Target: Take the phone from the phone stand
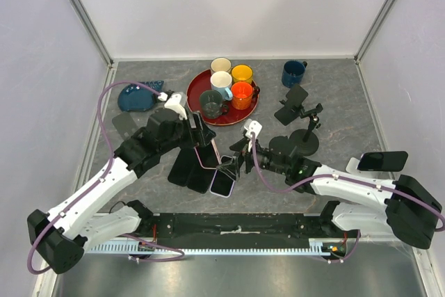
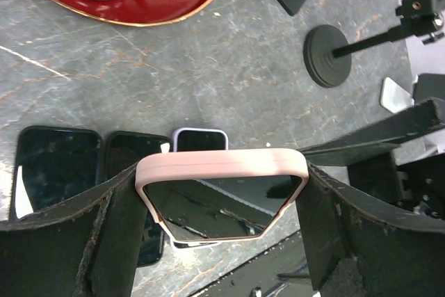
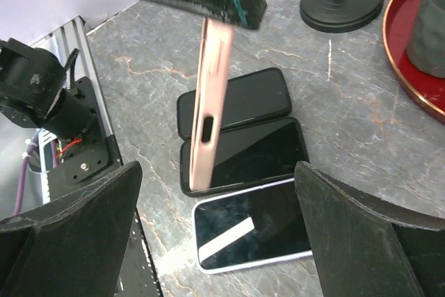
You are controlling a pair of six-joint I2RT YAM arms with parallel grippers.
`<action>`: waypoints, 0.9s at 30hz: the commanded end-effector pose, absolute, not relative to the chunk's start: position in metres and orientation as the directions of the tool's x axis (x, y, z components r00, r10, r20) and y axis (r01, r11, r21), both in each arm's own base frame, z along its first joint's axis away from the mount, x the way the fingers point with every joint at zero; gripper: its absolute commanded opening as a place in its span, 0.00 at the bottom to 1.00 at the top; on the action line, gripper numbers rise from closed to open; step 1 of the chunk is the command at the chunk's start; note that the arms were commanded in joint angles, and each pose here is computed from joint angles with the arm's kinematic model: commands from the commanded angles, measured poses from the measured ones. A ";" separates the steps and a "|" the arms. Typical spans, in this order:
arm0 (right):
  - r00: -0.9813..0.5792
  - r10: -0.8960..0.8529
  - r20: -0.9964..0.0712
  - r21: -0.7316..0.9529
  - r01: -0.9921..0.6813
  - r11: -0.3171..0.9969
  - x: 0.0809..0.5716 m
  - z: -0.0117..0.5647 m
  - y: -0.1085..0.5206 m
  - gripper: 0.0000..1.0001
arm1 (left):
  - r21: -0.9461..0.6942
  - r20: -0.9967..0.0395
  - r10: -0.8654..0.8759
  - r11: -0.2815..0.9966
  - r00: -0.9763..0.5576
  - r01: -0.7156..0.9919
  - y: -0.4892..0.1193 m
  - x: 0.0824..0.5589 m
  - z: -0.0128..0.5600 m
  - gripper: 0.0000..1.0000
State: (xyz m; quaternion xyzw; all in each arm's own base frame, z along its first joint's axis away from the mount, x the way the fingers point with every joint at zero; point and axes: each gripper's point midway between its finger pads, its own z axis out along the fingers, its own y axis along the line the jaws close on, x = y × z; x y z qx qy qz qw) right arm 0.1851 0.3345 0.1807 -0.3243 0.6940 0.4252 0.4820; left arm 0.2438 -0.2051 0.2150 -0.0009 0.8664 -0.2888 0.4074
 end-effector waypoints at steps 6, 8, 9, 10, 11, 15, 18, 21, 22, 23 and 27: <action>-0.349 0.070 -0.935 0.347 -0.850 0.396 0.185 0.216 0.363 0.97 | -0.600 -0.721 -0.352 0.748 -0.597 0.283 -0.241 0.247 0.246 0.11; -0.372 0.081 -0.925 0.370 -0.829 0.420 0.189 0.213 0.364 0.94 | -0.601 -0.720 -0.351 0.747 -0.599 0.286 -0.244 0.245 0.244 0.11; -0.380 0.083 -0.921 0.377 -0.822 0.427 0.191 0.211 0.365 0.93 | -0.603 -0.720 -0.352 0.744 -0.598 0.287 -0.244 0.245 0.244 0.11; -0.383 0.089 -0.919 0.382 -0.816 0.434 0.193 0.212 0.365 0.91 | -0.600 -0.722 -0.348 0.745 -0.598 0.292 -0.245 0.244 0.243 0.11; -0.400 0.081 -0.913 0.393 -0.806 0.443 0.194 0.207 0.367 0.89 | -0.599 -0.724 -0.346 0.745 -0.597 0.295 -0.246 0.243 0.244 0.11; -0.431 0.062 -0.900 0.409 -0.788 0.460 0.197 0.200 0.371 0.79 | -0.581 -0.741 -0.336 0.755 -0.582 0.304 -0.243 0.244 0.243 0.11; -0.440 0.058 -0.896 0.415 -0.784 0.461 0.198 0.197 0.375 0.61 | -0.575 -0.747 -0.330 0.756 -0.577 0.313 -0.242 0.243 0.245 0.12; -0.443 0.049 -0.895 0.412 -0.783 0.466 0.200 0.196 0.377 0.32 | -0.568 -0.752 -0.322 0.758 -0.575 0.319 -0.242 0.243 0.244 0.12; -0.445 0.043 -0.894 0.411 -0.781 0.470 0.201 0.196 0.377 0.17 | -0.566 -0.755 -0.324 0.760 -0.570 0.318 -0.241 0.243 0.245 0.13; -0.446 0.040 -0.894 0.409 -0.779 0.474 0.202 0.196 0.377 0.11 | -0.564 -0.759 -0.327 0.763 -0.563 0.317 -0.239 0.244 0.247 0.14; -0.474 0.012 -0.880 0.417 -0.760 0.498 0.201 0.191 0.373 0.00 | -0.541 -0.788 -0.338 0.780 -0.515 0.315 -0.228 0.245 0.259 0.28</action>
